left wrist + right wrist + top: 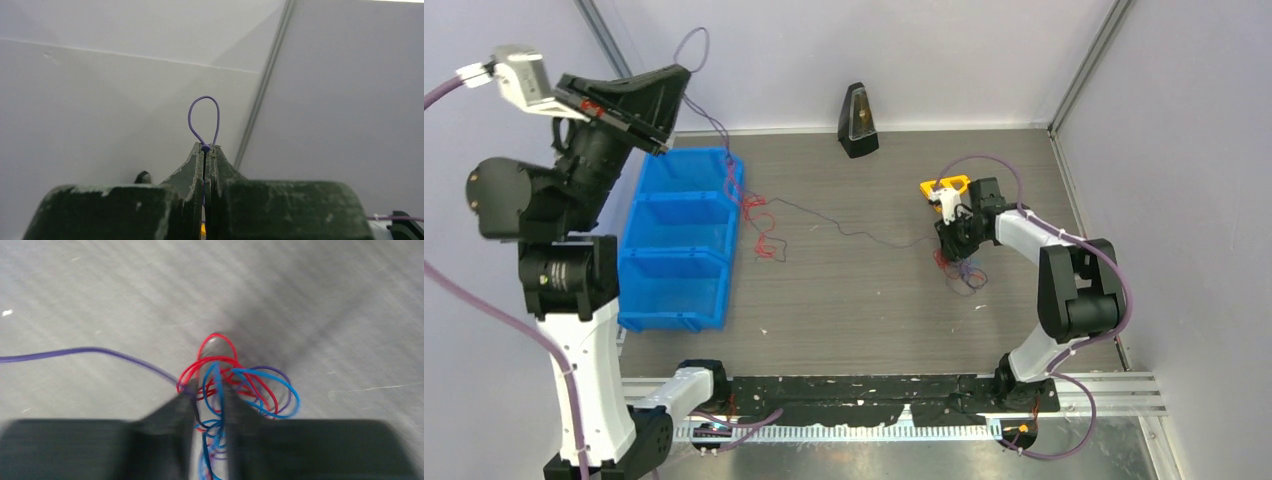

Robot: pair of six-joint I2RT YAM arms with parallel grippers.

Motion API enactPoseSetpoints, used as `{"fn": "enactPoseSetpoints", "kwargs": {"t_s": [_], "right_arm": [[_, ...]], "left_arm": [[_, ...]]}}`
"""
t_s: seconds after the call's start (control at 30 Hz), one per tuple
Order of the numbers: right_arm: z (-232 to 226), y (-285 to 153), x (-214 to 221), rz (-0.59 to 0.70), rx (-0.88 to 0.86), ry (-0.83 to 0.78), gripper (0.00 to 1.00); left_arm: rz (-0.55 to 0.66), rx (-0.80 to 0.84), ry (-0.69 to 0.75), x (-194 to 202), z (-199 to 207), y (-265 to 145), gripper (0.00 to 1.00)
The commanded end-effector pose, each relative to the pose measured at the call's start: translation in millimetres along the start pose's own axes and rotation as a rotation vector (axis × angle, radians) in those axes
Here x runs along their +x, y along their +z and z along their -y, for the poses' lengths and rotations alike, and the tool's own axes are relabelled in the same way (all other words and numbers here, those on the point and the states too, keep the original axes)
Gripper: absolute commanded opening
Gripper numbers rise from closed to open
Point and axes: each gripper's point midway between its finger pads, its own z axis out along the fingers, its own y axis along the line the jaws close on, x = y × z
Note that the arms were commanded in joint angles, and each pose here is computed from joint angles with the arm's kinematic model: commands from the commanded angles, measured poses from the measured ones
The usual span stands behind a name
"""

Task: Untangle the cables

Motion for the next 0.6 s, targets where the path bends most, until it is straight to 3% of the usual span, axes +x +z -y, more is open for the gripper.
{"fn": "enactPoseSetpoints", "kwargs": {"t_s": [0.0, 0.03, 0.1, 0.23, 0.4, 0.57], "right_arm": [[-32, -31, -20, 0.035, -0.168, -0.084, 0.41], [-42, -41, -23, 0.04, -0.204, -0.08, 0.59], [-63, -62, -46, 0.107, -0.279, -0.095, 0.74], [-110, -114, -103, 0.28, -0.373, -0.164, 0.89], [-183, -172, -165, 0.481, -0.461, -0.311, 0.99], [-238, -184, -198, 0.567, -0.553, -0.329, 1.0]], "left_arm": [[-0.121, 0.2, -0.185, 37, 24, 10, 0.0], [-0.159, 0.222, -0.24, 52, 26, 10, 0.0], [-0.231, 0.245, -0.302, 84, 28, 8, 0.0], [-0.377, 0.239, -0.373, 156, 22, 2, 0.0], [-0.496, 0.268, -0.47, 210, 33, -4, 0.0], [-0.549, 0.295, -0.529, 232, 47, 1, 0.0]]}}
